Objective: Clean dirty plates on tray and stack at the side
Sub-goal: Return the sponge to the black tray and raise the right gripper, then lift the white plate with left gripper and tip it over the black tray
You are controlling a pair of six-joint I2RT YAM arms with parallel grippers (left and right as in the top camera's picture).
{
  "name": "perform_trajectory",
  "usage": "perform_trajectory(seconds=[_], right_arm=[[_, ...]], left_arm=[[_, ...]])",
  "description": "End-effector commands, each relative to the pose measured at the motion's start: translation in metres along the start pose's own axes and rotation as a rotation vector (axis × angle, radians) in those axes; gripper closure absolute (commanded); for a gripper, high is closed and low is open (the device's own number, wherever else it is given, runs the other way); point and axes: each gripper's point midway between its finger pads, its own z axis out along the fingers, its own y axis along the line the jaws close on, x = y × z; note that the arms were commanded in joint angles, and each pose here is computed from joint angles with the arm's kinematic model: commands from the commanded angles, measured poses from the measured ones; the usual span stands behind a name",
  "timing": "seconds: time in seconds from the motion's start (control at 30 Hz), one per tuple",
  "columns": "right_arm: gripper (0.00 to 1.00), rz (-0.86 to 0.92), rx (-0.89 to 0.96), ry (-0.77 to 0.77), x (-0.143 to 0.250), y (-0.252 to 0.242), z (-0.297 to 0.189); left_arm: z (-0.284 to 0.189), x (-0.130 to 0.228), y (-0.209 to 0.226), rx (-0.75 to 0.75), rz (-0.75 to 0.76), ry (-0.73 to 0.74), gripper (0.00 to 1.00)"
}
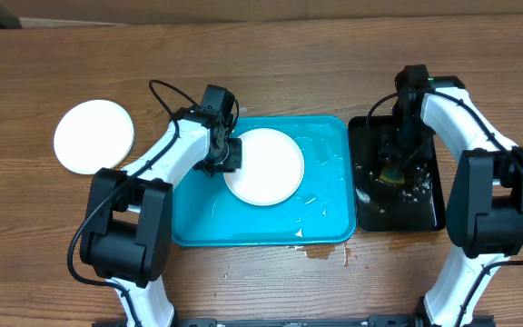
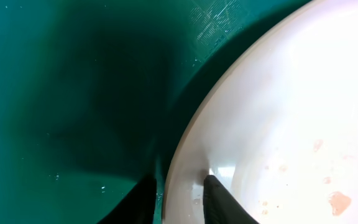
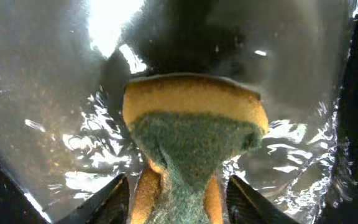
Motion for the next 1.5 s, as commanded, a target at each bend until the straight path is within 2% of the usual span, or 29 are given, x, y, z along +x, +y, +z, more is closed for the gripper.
perform_trajectory(seconds=[0.0,0.1,0.17,0.3,0.33,0.57,0.87,0.97,1.0,1.2,1.27,1.43,1.47], right_arm=[[0.46,-0.003,0.003,-0.045,-0.009,0.001,-0.027],[0.42,-0.002,-0.002,-0.066,-0.017,0.002,-0.049],[0.20,0.002,-0.008,-0.092,-0.024,0.002,-0.067],[0.09,0.045,-0.028,-0.176,-0.046,-0.010,-0.097],[0.00,0.060,-0.032,-0.196,-0.051,-0.015,-0.101],[0.00,0.152,-0.035,-0.222,-0.062,-0.053,-0.103],[0.00,0.164,-0.034,-0.222,-0.063,-0.058,-0.103],[0.00,0.164,-0.034,-0.222,-0.063,-0.058,-0.103],[0.00,0.164,-0.034,-0.221,-0.062,-0.058,-0.103],[0.00,0.164,-0.034,-0.221,-0.062,-0.058,-0.103],[0.00,0.164,-0.034,-0.222,-0.063,-0.058,-0.103],[0.00,0.164,-0.034,-0.222,-0.063,-0.058,-0.103],[0.00,0.164,-0.034,-0.222,-0.063,-0.058,-0.103]], left_arm=[[0.004,0.003,-0.004,0.008,0.015,0.013,0.70],[0.004,0.003,-0.004,0.009,0.015,0.013,0.70],[0.004,0.003,-0.004,0.008,0.015,0.013,0.69],[0.004,0.003,-0.004,0.008,0.024,0.013,0.61],[0.004,0.003,-0.003,0.005,0.033,0.013,0.59],[0.004,0.003,-0.003,0.006,0.045,0.013,0.60],[0.004,0.006,-0.003,0.006,0.044,0.025,0.60],[0.004,0.009,-0.003,0.006,0.042,0.039,0.86],[0.004,0.010,-0.003,0.011,0.041,0.043,0.90],[0.003,0.015,-0.008,0.040,0.030,0.066,0.95],[0.003,0.015,-0.010,0.049,0.029,0.067,0.93],[0.003,0.015,-0.010,0.049,0.029,0.068,0.63],[0.003,0.015,-0.010,0.049,0.029,0.069,0.59]])
